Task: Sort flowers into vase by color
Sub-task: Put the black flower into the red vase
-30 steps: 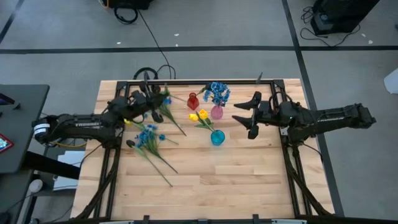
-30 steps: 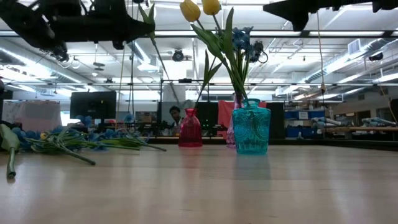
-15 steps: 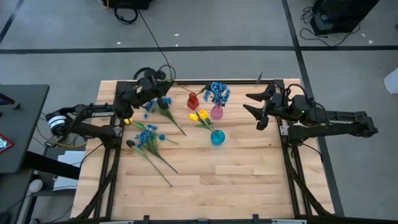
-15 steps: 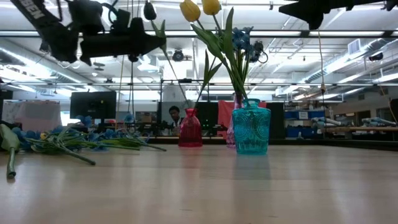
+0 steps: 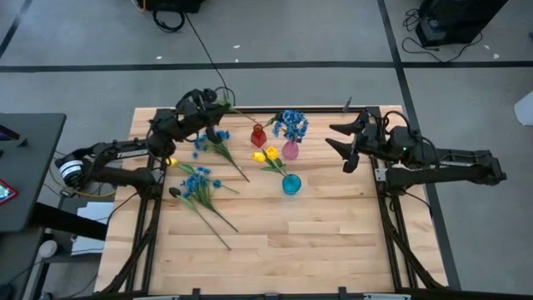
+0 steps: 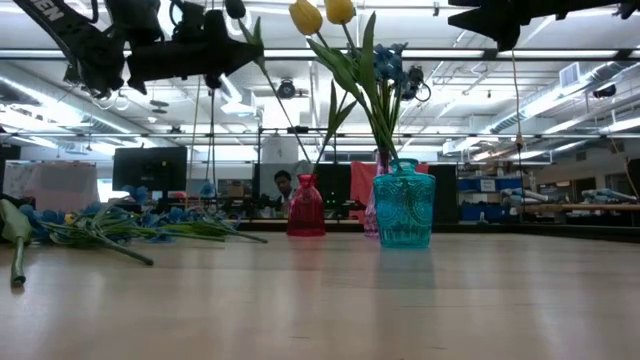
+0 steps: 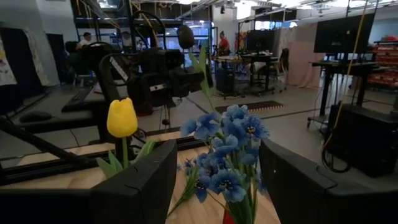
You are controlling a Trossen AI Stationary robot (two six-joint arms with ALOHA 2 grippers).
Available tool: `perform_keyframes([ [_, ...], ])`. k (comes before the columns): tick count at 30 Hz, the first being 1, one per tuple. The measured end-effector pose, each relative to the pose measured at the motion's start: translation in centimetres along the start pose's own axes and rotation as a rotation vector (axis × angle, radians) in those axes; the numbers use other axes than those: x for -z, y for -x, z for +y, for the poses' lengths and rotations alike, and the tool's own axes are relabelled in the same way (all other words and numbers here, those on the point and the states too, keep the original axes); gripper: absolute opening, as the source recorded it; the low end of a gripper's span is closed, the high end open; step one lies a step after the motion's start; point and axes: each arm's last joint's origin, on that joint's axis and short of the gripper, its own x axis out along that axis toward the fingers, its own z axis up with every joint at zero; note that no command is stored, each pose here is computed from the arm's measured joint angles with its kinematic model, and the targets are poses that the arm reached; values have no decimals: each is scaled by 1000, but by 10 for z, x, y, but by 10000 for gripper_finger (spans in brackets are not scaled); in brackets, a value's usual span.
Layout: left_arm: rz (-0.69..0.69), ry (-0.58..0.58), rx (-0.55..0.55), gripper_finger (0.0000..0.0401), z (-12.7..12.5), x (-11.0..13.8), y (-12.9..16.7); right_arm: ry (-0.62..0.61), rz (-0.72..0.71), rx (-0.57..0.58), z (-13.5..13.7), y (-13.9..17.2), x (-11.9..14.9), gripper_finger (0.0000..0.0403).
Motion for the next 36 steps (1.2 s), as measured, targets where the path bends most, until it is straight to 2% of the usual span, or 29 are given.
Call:
perform_keyframes([
  [14,74,23,-7,22,1,6,1,0,-3,13,-2,0,-1,235],
  [20,140,59,-10,22,3,26,-6,0,-1,13,-2,-1,0,235],
  [29,235,101,59,22,10,52,-39,-5,29,4,0,-8,4,235],
  [36,324,117,68,22,12,72,-50,-5,32,2,0,-9,5,235],
])
